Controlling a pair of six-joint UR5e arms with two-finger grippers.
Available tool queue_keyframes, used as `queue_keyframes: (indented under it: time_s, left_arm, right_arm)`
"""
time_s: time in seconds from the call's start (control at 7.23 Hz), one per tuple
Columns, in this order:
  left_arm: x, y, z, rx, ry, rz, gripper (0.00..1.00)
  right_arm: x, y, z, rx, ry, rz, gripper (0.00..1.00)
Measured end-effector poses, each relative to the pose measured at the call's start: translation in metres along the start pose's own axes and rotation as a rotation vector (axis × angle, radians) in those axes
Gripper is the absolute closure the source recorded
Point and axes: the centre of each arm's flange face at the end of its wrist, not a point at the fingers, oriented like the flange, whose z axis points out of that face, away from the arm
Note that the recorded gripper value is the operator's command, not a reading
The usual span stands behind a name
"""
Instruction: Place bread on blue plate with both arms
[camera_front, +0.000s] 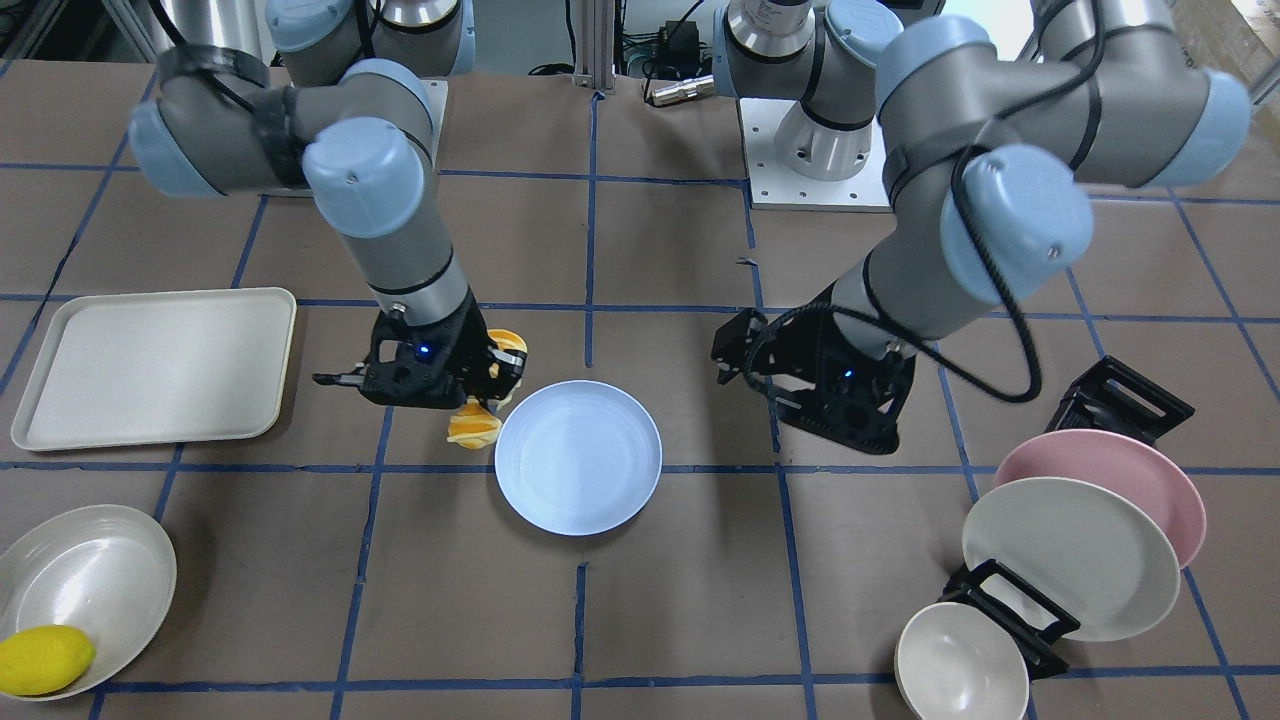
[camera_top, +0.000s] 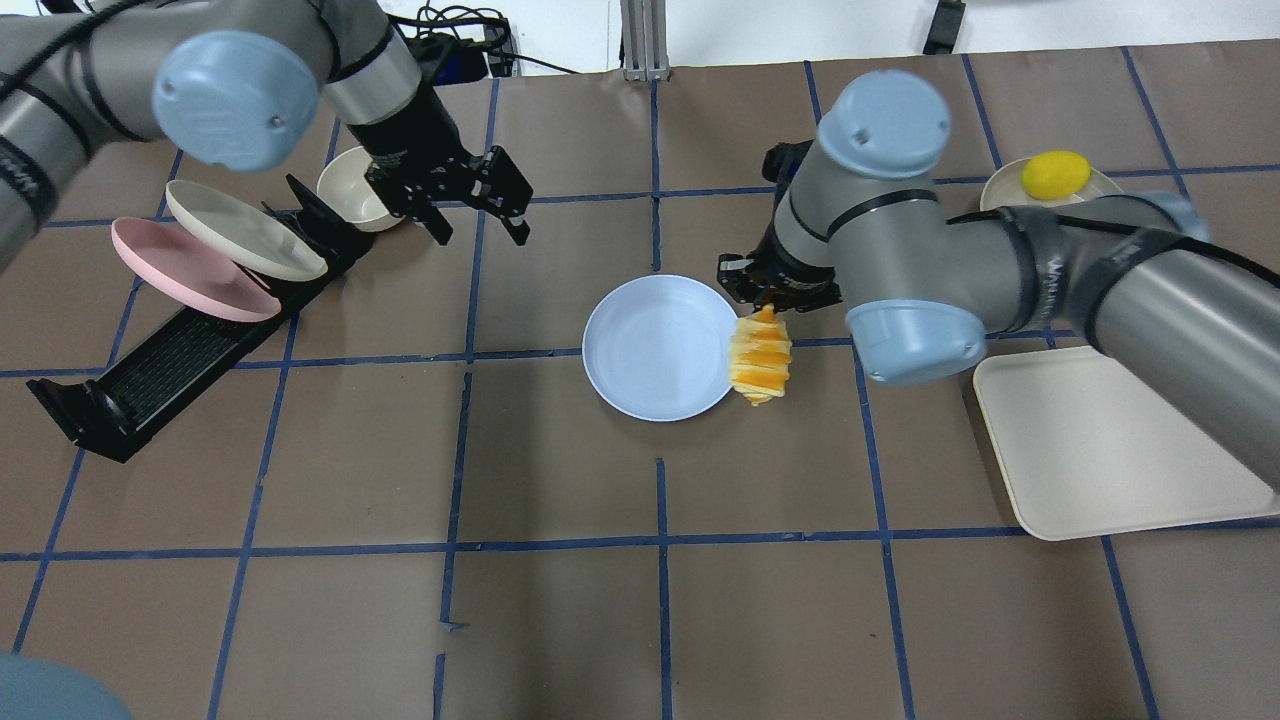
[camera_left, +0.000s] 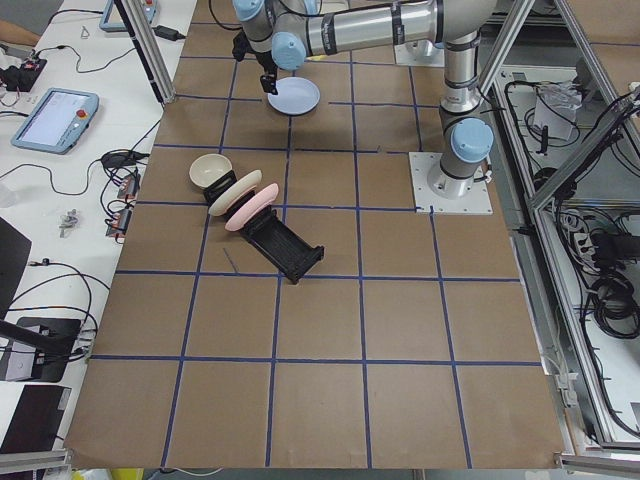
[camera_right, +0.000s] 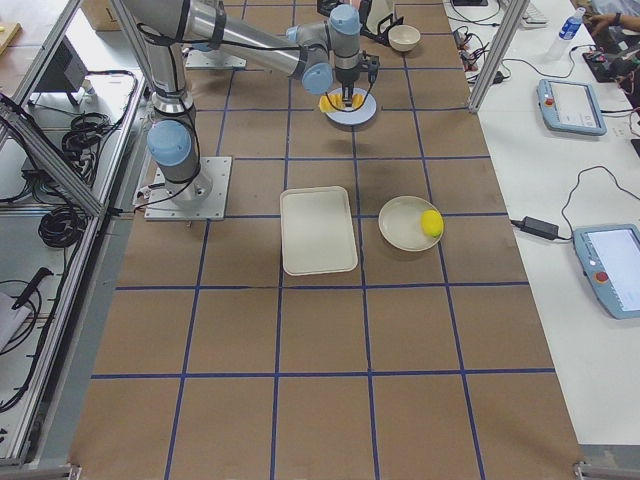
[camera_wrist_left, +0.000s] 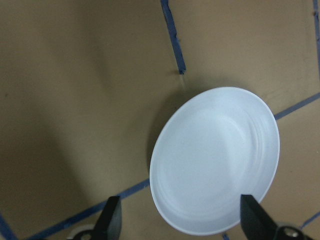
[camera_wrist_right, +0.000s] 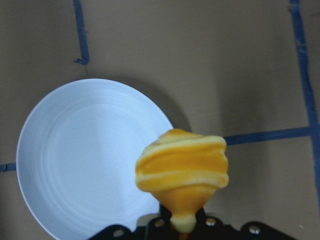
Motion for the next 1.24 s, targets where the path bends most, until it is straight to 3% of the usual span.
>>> queue_keyframes:
  time_s: [0.28, 0.41, 0.55, 0.69, 0.97, 1.24]
  left_arm:
    - [-0.005, 0.034, -0.038, -0.03, -0.19, -0.026, 0.0]
    - [-0.003, 0.046, -0.049, -0.044, -0.229, -0.033, 0.0]
    - [-0.001, 0.051, -0.055, -0.037, -0.248, -0.063, 0.0]
    - [-0.002, 0.049, -0.056, -0.004, -0.259, -0.122, 0.0]
    - [0.002, 0.043, -0.059, 0.053, -0.236, -0.179, 0.0]
    - [0.005, 0.042, -0.06, 0.061, -0.196, -0.177, 0.0]
  right_arm:
    - [-0.033, -0.012, 0.047, -0.004, -0.001, 0.013, 0.95]
    - [-0.041, -0.014, 0.066, -0.013, 0.008, 0.005, 0.95]
    - [-0.048, -0.012, 0.078, -0.02, 0.015, -0.004, 0.87]
    - [-0.051, -0.011, 0.084, -0.026, 0.016, -0.008, 0.27]
    - [-0.053, -0.01, 0.086, -0.035, 0.01, 0.024, 0.0]
    - [-0.054, -0.01, 0.085, -0.041, 0.002, 0.056, 0.0]
